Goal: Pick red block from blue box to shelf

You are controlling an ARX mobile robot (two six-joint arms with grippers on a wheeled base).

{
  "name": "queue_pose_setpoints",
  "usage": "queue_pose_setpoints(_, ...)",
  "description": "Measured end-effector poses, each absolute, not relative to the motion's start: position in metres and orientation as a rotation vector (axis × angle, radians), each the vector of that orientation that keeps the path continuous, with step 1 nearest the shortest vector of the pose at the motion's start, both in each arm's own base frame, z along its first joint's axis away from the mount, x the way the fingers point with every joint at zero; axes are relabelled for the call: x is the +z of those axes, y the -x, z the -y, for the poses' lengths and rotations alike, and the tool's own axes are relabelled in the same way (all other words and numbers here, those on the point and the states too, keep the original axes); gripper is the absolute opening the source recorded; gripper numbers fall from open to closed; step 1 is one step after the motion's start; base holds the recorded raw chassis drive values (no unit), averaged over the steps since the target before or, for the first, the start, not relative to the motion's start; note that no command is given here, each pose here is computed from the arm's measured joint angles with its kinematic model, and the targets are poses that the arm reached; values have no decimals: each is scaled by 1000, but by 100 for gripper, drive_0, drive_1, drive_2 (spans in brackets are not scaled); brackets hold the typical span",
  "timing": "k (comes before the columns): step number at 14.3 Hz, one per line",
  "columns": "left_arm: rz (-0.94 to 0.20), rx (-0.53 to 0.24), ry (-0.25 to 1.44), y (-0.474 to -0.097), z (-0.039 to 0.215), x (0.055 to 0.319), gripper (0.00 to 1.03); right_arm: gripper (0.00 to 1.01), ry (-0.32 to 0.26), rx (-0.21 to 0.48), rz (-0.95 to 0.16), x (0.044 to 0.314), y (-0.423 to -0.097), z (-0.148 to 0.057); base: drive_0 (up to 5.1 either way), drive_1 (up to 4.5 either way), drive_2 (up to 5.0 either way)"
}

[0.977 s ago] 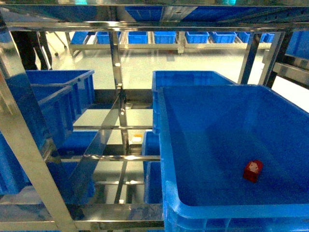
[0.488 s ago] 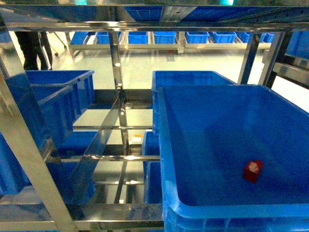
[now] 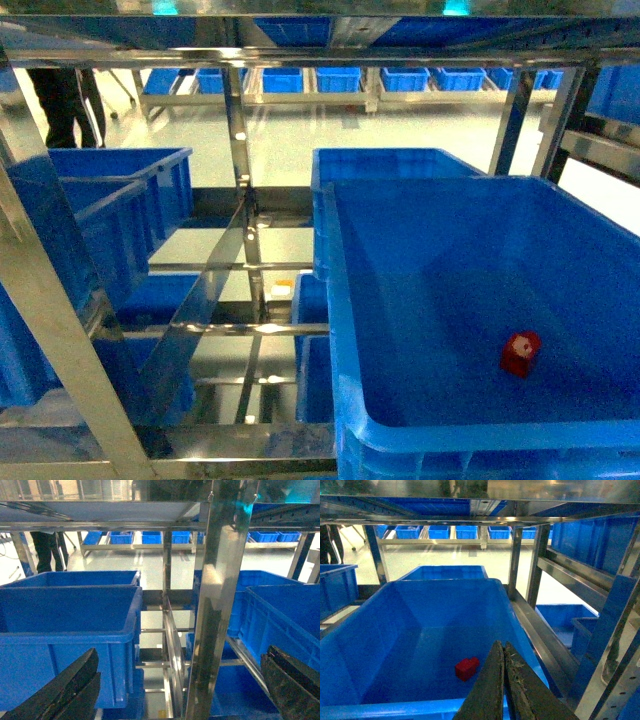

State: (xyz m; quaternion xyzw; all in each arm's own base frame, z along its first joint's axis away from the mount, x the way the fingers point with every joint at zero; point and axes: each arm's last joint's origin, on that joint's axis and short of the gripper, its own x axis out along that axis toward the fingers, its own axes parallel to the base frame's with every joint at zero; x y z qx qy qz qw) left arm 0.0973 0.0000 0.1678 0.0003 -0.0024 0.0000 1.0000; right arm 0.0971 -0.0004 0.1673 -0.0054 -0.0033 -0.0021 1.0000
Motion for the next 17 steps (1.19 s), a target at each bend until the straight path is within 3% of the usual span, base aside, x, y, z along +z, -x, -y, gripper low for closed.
queue_pose_setpoints(5, 3, 1, 0, -97, 0, 168, 98, 2, 11, -4, 3, 167, -97, 0, 0, 0, 0)
queue_pose_setpoints(6, 3, 1, 0, -97, 0, 168, 98, 41, 11, -4, 4, 167, -97, 0, 0, 0, 0)
queue_pose_setpoints(7, 3, 1, 0, -97, 0, 168, 98, 63, 11, -4, 4, 167, -97, 0, 0, 0, 0)
queue_pose_setpoints(10, 3, 1, 0, -97, 0, 168, 98, 100, 10, -4, 4, 167, -97, 0, 0, 0, 0)
queue_pose_setpoints(17, 3, 1, 0, -97, 0, 168, 98, 98, 10, -4, 4, 167, -97, 0, 0, 0, 0)
